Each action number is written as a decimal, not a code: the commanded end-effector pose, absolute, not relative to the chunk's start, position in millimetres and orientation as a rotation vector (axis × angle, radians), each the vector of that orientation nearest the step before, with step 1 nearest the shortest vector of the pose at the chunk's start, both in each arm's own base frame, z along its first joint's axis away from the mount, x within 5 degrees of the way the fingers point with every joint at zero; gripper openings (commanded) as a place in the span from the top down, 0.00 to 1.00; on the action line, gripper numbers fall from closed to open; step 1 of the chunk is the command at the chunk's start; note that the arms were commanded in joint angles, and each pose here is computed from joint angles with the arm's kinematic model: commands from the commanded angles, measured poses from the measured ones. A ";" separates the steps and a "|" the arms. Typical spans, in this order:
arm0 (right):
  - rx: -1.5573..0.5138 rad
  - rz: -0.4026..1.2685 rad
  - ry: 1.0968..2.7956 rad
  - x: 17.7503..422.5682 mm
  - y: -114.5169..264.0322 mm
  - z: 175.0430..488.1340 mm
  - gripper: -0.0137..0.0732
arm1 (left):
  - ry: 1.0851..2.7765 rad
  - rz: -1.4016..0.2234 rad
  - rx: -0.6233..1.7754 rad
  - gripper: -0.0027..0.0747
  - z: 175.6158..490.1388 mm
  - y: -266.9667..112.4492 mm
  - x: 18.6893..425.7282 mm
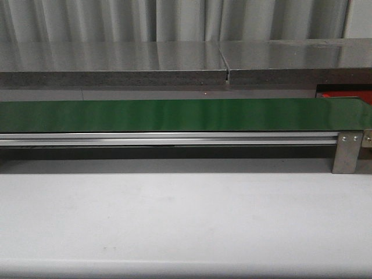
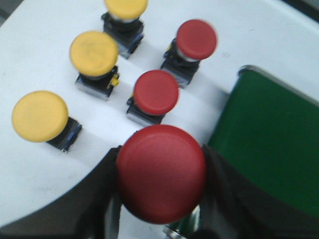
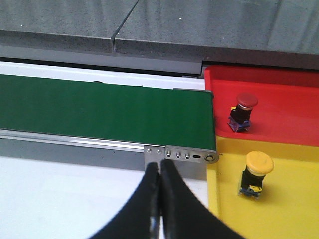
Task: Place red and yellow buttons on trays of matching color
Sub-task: 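Close the left gripper on the red mushroom button, then carry the red button onto the green belt and open the left gripper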
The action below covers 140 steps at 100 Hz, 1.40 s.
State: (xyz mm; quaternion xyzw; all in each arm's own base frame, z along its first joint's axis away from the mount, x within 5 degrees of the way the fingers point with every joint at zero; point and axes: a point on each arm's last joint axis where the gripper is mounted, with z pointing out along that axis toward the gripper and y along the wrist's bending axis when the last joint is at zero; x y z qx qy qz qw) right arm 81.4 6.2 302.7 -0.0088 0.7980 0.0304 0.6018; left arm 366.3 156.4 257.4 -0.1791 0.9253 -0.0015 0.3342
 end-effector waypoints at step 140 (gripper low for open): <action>0.004 0.056 1.753 82.6 4.2 317.3 0.98 | 2.395 -0.110 -0.150 0.20 290.6 66.9 385.8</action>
